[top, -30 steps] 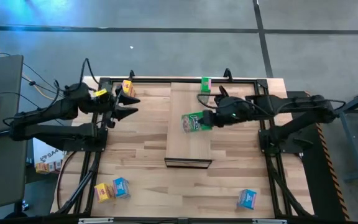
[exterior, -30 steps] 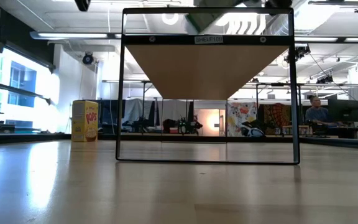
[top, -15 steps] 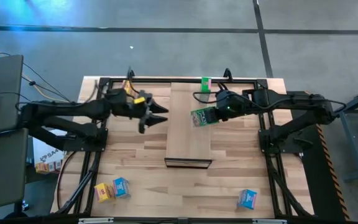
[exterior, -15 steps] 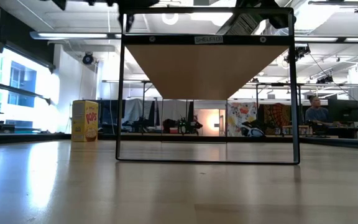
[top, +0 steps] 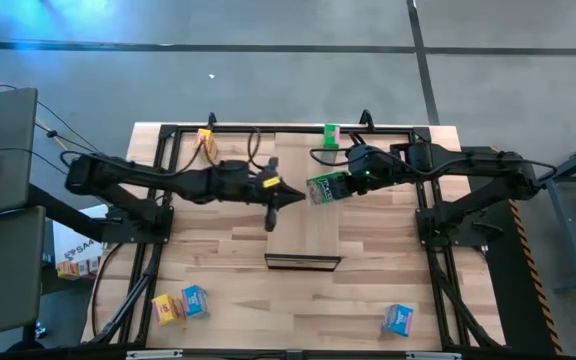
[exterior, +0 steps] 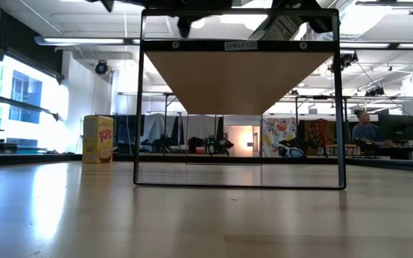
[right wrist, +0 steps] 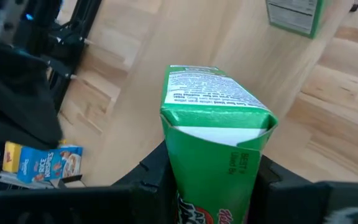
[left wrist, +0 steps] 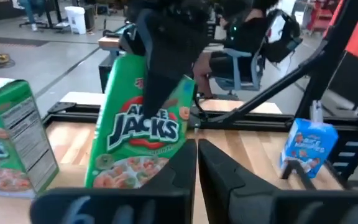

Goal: Stack cereal on shelf
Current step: Put the green cereal box on the shelf

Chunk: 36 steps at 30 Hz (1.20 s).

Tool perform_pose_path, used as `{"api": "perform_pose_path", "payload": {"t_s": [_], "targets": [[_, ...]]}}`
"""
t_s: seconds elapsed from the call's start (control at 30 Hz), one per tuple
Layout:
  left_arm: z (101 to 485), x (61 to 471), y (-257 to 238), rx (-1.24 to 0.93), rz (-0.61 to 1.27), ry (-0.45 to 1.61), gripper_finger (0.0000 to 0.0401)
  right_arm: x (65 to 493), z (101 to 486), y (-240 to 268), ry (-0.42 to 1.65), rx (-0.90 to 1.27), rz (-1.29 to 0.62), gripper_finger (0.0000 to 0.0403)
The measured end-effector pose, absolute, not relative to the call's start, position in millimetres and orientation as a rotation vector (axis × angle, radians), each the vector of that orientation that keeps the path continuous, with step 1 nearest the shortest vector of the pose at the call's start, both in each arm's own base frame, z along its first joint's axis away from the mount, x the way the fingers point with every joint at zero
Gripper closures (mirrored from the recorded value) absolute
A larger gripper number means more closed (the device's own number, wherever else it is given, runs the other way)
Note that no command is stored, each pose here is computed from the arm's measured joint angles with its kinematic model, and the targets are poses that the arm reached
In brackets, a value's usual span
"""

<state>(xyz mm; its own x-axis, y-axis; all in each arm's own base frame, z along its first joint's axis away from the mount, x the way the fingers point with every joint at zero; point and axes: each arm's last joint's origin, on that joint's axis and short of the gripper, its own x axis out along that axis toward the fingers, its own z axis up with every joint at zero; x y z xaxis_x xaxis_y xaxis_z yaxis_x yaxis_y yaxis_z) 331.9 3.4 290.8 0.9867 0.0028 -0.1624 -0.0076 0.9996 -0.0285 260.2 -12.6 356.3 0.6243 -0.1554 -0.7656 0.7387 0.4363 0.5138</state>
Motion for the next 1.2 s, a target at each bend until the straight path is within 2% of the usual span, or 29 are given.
{"api": "perform_pose_path", "payload": {"t_s": [0.3, 0.7, 1.2], "targets": [[264, 357, 14, 0.042, 0.094, 0.25, 0.04, 259, 356, -12, 0.703, 1.046, -0.637, 0.0302], [243, 368, 33, 0.035, 0.131, 0.291, 0.0401, 259, 354, -12, 0.697, 1.107, -0.669, 0.0287], [239, 365, 50, 0.047, 0.149, 0.332, 0.0401, 263, 358, -12, 0.63, 1.124, -0.664, 0.0186]]}}
